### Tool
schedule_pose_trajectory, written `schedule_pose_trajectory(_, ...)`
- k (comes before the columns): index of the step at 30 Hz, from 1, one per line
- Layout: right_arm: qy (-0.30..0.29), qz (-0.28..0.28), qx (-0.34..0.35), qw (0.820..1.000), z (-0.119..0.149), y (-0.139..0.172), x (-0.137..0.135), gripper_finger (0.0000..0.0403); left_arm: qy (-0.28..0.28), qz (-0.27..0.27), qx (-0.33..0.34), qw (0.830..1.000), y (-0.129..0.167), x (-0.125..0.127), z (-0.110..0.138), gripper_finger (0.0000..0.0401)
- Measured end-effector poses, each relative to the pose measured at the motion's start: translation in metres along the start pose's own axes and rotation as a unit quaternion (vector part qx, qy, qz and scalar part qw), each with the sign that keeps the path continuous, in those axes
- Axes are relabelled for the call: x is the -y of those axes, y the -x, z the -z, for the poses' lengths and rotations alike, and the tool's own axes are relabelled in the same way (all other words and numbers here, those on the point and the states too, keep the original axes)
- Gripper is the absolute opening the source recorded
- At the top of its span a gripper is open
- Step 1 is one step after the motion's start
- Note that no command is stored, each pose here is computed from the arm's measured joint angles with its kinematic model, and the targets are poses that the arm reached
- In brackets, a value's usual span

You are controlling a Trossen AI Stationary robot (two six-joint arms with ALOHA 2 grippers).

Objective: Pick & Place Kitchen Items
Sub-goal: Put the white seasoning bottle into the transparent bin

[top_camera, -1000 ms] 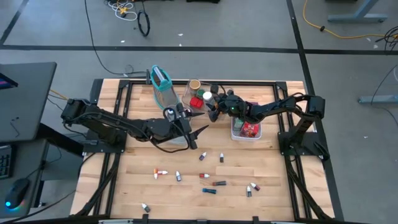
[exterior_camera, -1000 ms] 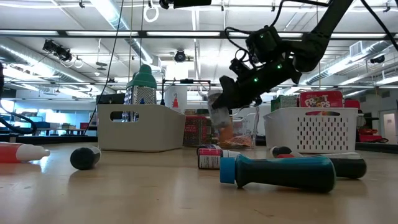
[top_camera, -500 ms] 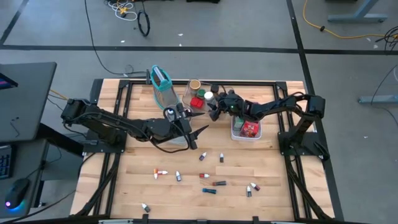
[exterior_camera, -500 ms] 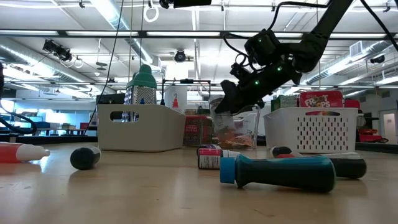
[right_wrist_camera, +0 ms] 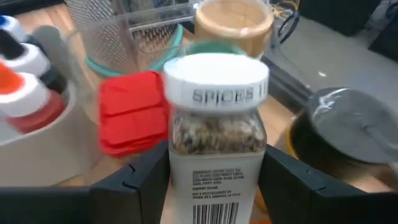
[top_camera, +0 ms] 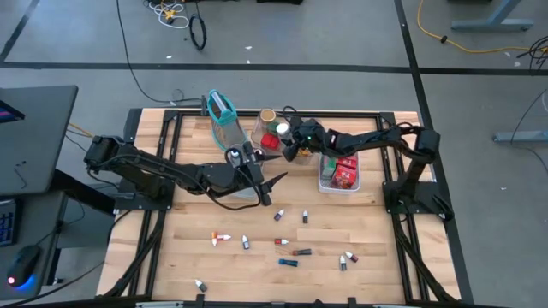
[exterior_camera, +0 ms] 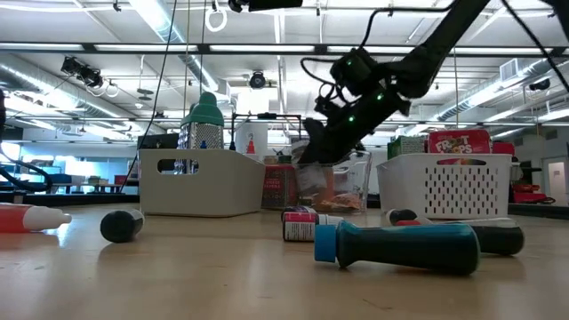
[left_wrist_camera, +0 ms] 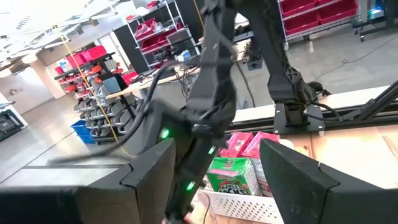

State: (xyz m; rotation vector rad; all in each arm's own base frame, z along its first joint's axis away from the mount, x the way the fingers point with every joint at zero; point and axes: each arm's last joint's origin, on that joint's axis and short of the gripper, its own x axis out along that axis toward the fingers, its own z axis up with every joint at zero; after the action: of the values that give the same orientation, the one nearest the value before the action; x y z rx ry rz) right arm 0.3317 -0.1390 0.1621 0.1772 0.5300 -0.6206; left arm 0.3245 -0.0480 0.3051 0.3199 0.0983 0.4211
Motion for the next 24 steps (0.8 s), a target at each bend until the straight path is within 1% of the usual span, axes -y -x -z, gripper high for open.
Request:
schedule_pose_trajectory(2, -0.003, -0.009, 0.003, 1.0, 0.001, -0.008, 0.0, 0.0215, 0.0, 0.01, 0.003, 1.0, 0.0, 0.001, 0.0, 0.0245)
schedule_pose_trajectory(4, 0.01, -0.007, 0.012, 1.0, 0.001, -0.018, -0.002, 0.0215, 0.0, 0.021, 0.007, 1.0, 0.0, 0.001, 0.0, 0.0245)
schedule_pose_trajectory(7, 0.028, 0.015, -0.001, 0.999, 0.007, -0.027, -0.002, 0.0215, 0.004, 0.023, 0.009, 1.0, 0.0, 0.001, -0.001, 0.0245)
schedule_pose_trajectory(9, 0.037, 0.014, -0.005, 0.999, 0.008, -0.029, -0.002, 0.0215, 0.013, 0.011, 0.002, 1.0, 0.001, 0.001, 0.0, 0.0245)
schedule_pose_trajectory(11, 0.046, 0.014, -0.003, 0.999, 0.009, -0.031, -0.003, 0.0219, 0.019, -0.013, -0.005, 1.0, 0.002, -0.001, -0.001, 0.0245)
schedule_pose_trajectory(16, 0.065, 0.017, -0.005, 0.998, 0.009, -0.031, -0.001, 0.0243, 0.023, -0.071, -0.018, 0.997, 0.004, -0.005, -0.002, 0.0245)
schedule_pose_trajectory(18, 0.078, 0.018, 0.0, 0.997, 0.007, -0.03, -0.001, 0.0255, 0.027, -0.081, -0.018, 0.996, 0.004, -0.007, -0.003, 0.0245)
schedule_pose_trajectory(22, 0.085, 0.017, 0.019, 0.996, -0.003, -0.022, -0.001, 0.0271, 0.044, -0.085, -0.013, 0.995, 0.009, -0.008, -0.007, 0.0245)
schedule_pose_trajectory(24, 0.086, 0.015, 0.023, 0.996, -0.009, -0.016, -0.002, 0.0275, 0.04, -0.088, -0.018, 0.995, 0.017, -0.01, -0.011, 0.0245)
